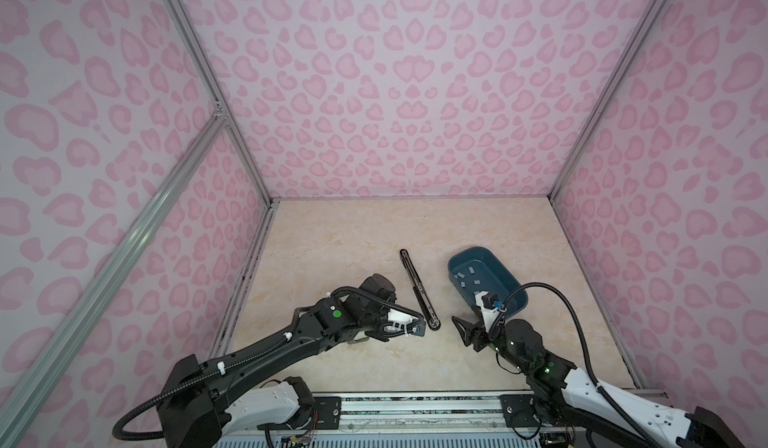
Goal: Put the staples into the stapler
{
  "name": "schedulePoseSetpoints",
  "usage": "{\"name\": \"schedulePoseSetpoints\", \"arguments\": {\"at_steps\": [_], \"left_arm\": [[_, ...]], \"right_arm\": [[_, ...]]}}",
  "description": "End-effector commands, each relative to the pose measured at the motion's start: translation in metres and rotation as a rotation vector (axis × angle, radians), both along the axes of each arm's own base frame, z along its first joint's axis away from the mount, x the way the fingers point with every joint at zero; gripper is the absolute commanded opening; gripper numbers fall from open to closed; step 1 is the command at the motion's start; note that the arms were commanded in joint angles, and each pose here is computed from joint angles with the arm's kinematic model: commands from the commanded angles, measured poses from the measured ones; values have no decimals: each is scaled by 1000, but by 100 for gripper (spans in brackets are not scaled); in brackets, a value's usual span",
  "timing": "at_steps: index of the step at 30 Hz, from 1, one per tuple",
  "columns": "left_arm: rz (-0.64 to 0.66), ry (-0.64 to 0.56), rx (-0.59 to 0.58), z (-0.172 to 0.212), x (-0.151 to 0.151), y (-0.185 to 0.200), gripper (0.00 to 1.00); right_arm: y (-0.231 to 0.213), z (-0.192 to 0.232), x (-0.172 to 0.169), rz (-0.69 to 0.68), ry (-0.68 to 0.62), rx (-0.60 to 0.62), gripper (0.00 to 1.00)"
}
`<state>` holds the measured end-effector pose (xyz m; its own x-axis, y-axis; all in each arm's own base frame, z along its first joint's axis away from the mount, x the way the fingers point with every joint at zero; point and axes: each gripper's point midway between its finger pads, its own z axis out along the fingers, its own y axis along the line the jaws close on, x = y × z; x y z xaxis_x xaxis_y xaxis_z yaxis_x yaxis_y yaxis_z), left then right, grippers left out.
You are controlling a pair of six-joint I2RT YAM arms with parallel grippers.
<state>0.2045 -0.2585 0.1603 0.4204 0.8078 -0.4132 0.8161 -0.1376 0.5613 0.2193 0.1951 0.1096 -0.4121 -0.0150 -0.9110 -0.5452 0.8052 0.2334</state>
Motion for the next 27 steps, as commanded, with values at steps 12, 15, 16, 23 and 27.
{"name": "schedulePoseSetpoints", "arguments": {"at_steps": [12, 15, 16, 23, 27], "left_arm": [[0, -46, -429, 70, 5, -16, 4], [2, -30, -438, 72, 7, -19, 4], [1, -25, -444, 74, 6, -20, 4], [-44, -29, -477, 88, -7, -17, 4], [-56, -33, -488, 91, -12, -14, 4]], "right_arm": [[52, 123, 18, -41, 104, 347, 59], [61, 125, 8, -14, 146, 336, 50], [64, 123, 5, -14, 157, 330, 49], [98, 124, -14, 97, 178, 298, 48], [114, 121, -18, 107, 168, 273, 44]]}}
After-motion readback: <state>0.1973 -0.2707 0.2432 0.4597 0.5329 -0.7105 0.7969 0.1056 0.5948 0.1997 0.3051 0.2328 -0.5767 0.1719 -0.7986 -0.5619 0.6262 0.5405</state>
